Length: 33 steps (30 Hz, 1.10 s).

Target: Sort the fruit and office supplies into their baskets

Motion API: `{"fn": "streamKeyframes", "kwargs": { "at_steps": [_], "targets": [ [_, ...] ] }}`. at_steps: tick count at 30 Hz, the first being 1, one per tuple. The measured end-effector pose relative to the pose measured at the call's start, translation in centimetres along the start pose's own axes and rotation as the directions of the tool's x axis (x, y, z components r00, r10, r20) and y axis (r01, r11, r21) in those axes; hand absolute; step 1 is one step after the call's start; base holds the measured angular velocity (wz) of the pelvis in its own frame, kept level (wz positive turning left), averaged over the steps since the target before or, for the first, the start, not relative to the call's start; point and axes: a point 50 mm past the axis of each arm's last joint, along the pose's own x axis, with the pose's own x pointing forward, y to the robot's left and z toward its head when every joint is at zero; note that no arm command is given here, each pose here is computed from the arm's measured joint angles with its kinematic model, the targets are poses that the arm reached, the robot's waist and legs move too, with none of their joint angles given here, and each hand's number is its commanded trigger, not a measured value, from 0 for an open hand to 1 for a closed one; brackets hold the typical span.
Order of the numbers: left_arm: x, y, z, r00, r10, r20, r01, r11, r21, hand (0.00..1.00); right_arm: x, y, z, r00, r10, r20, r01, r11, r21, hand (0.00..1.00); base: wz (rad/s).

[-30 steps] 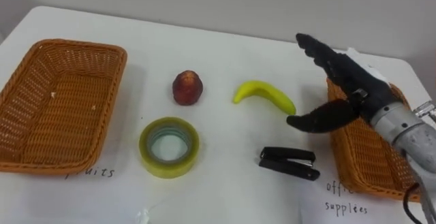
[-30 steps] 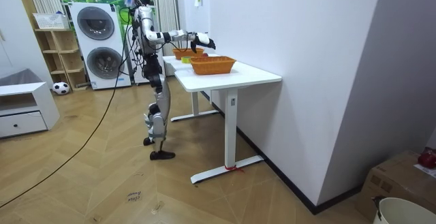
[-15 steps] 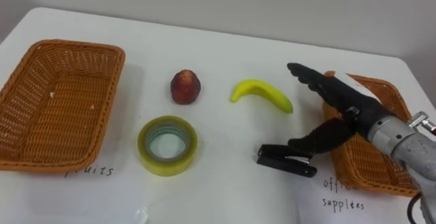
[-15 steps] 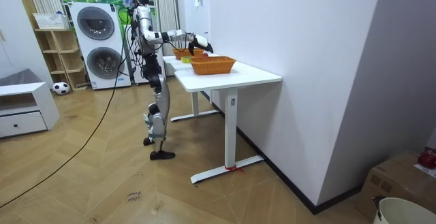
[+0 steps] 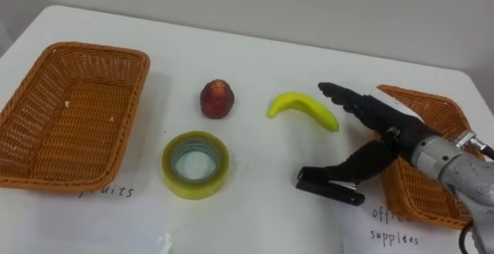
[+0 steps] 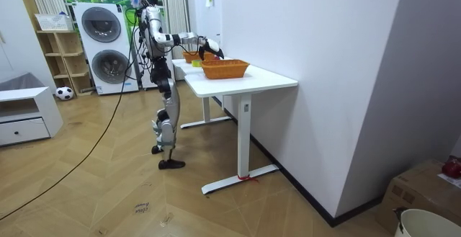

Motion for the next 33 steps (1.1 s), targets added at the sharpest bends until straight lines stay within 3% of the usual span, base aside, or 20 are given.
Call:
{"fn": "streamKeyframes", "kwargs": {
  "at_steps": [17, 23, 33],
  "targets": [
    [0.0, -0.3, 1.0, 0.999, -0.011, 0.036, 0.010, 1.000, 0.029, 0.00, 0.5, 2.4, -1.1, 0.981, 0.178, -0.072, -0.178, 0.984, 0.002, 0.00, 0.00],
    [0.0, -0.2, 1.4, 0.998, -0.008, 0.055, 0.006, 1.000, 0.027, 0.00, 0.6, 3.0, -1.4, 0.972, 0.192, -0.138, -0.203, 0.977, -0.066, 0.00, 0.00],
    [-0.1, -0.1, 1.2, 0.998, 0.003, 0.059, -0.005, 0.999, 0.042, 0.00, 0.7, 3.9, -2.2, 0.961, 0.210, -0.179, -0.219, 0.975, -0.032, 0.00, 0.00]
  ]
}}
